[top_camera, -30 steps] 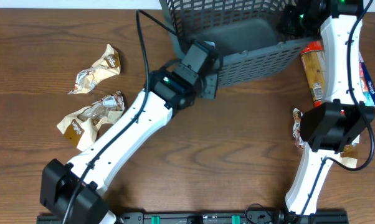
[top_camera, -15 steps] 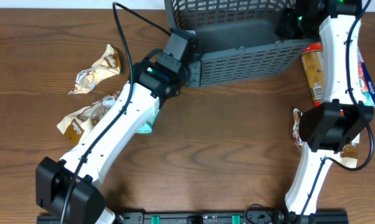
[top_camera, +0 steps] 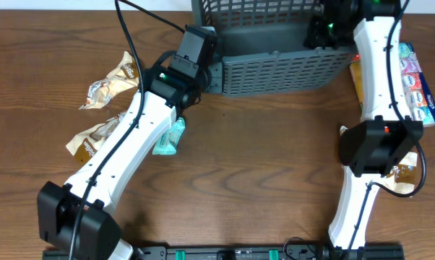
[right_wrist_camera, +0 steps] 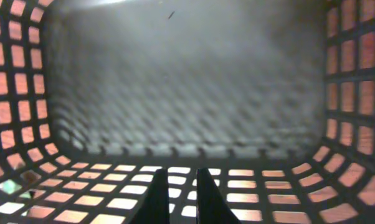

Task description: Pack container

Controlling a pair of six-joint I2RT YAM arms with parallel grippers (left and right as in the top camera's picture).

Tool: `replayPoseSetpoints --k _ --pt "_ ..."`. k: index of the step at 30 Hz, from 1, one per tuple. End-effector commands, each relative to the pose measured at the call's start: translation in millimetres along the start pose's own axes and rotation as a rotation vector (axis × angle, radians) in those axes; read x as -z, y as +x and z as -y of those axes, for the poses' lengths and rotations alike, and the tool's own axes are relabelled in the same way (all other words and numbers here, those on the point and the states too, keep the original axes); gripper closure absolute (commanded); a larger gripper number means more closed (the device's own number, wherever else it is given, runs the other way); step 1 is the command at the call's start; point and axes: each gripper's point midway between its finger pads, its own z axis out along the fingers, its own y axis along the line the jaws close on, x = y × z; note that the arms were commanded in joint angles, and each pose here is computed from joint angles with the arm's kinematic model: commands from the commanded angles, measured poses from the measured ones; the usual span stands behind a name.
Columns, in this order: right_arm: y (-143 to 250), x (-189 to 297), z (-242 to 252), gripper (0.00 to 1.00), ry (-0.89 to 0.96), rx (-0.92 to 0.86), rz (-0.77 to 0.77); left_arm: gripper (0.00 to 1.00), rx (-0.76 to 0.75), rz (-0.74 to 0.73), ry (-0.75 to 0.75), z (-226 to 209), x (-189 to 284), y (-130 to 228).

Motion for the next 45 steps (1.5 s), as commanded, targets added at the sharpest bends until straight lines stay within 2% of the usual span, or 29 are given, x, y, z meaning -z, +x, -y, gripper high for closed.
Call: replayPoseSetpoints --k 1,10,12,14,17,19,22,23,26,29,30,38,41,45 --pt "2 6 -11 0.99 0.001 0.028 0.002 0.94 -0.006 0.040 -0.001 -1 4 -12" --pt "9 4 -12 0.99 0.074 0.054 -0.024 0.93 0.005 0.059 -0.015 -13 4 -21" --pt "9 3 -13 0.99 0.076 0.056 -0.023 0.89 0.003 0.059 -0.018 -14 4 -21" --pt "7 3 -14 0.99 0.075 0.058 -0.016 0.83 0.001 0.057 -0.019 -15 4 -20" --pt "3 5 -14 0.99 0.073 0.060 0.002 0.59 0.000 0.049 -0.022 -15 4 -19" --pt "0 7 -15 0.90 0.071 0.063 0.019 0.46 0.000 0.043 -0.024 -16 4 -17" --pt "-10 15 -18 0.63 0.066 0.072 0.067 0.34 -0.001 0.036 -0.026 -16 4 -15" --pt "-13 18 -20 0.48 0.064 0.075 0.085 0.30 -0.002 0.035 -0.027 -16 4 -15" --pt "-24 34 -29 0.20 0.031 0.089 0.151 0.25 -0.012 0.026 -0.030 -17 4 -13" --pt "-32 52 -38 0.04 -0.001 0.103 0.209 0.20 -0.017 0.017 -0.033 -18 5 -11" --pt "-34 58 -40 0.01 -0.003 0.103 0.228 0.19 -0.020 0.016 -0.034 -18 6 -10" --pt "-44 135 -56 0.01 -0.015 0.136 0.402 0.00 -0.026 0.025 -0.031 -19 35 -10" --pt "-42 179 -50 0.01 0.031 0.129 0.483 0.01 -0.026 0.027 -0.030 -20 58 -7" --pt "-23 246 -15 0.01 0.206 0.103 0.579 0.01 -0.024 0.053 -0.031 -23 91 -6"
